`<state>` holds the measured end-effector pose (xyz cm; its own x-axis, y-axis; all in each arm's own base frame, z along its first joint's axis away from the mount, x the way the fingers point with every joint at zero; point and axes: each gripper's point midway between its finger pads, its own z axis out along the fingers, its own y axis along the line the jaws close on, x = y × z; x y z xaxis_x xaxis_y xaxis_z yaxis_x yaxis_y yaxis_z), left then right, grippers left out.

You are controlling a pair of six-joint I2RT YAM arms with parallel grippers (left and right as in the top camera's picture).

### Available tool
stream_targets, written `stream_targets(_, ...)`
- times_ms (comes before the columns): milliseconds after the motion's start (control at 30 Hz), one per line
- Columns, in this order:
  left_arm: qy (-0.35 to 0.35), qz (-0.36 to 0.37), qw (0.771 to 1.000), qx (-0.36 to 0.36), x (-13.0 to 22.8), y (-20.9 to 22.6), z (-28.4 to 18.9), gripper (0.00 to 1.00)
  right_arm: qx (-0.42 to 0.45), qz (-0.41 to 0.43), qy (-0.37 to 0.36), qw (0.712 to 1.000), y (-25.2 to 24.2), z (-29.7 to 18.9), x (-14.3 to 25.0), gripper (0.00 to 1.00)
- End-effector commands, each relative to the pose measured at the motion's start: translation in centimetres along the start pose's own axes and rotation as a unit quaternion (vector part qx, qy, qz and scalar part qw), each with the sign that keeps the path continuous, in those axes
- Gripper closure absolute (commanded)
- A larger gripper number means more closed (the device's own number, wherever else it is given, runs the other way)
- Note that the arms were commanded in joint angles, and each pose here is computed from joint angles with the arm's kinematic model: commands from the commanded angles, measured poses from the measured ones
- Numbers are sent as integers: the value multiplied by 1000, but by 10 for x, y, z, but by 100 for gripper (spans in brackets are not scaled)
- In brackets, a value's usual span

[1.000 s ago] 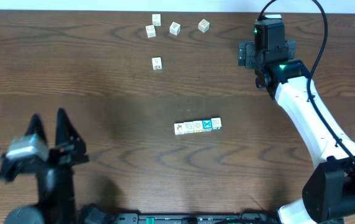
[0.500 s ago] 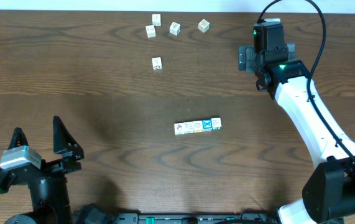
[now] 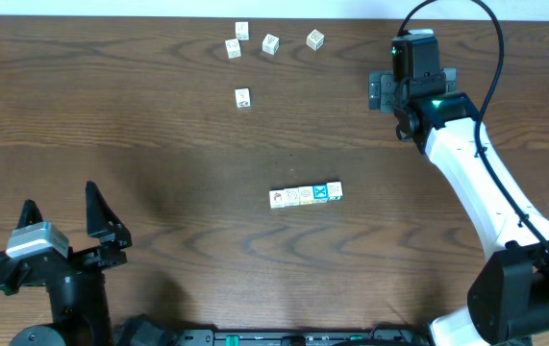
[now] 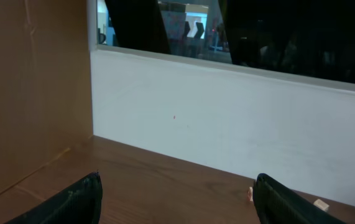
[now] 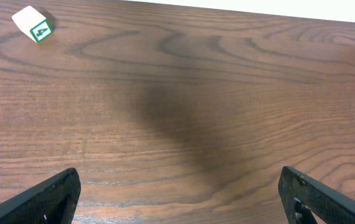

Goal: Lift 5 blocks

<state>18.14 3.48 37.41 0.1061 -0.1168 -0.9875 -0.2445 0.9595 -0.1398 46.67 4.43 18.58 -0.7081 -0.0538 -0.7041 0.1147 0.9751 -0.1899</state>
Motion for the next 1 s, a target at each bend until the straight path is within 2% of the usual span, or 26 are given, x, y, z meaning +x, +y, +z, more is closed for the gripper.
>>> stream_targets(0,7,14,1000,-10,11,0,4,22,5,4,-9,1000,-3,-5,-7,1)
stream_targets(167,-40,61,997,-1,5,-14,15,22,5,4,-9,1000,-3,-5,-7,1)
stream_targets(300,-145,85,981,94,-7,-55,18,22,5,4,-9,1000,-3,-5,-7,1)
stream_targets(400,-191,93,968,132,8,-63,23,22,5,4,-9,1000,-3,-5,-7,1)
stream_targets(600,-113,68,983,130,77,-39,35,22,5,4,-9,1000,-3,-5,-7,1)
stream_targets(967,-77,59,991,88,147,-9,41,22,5,4,-9,1000,-3,-5,-7,1)
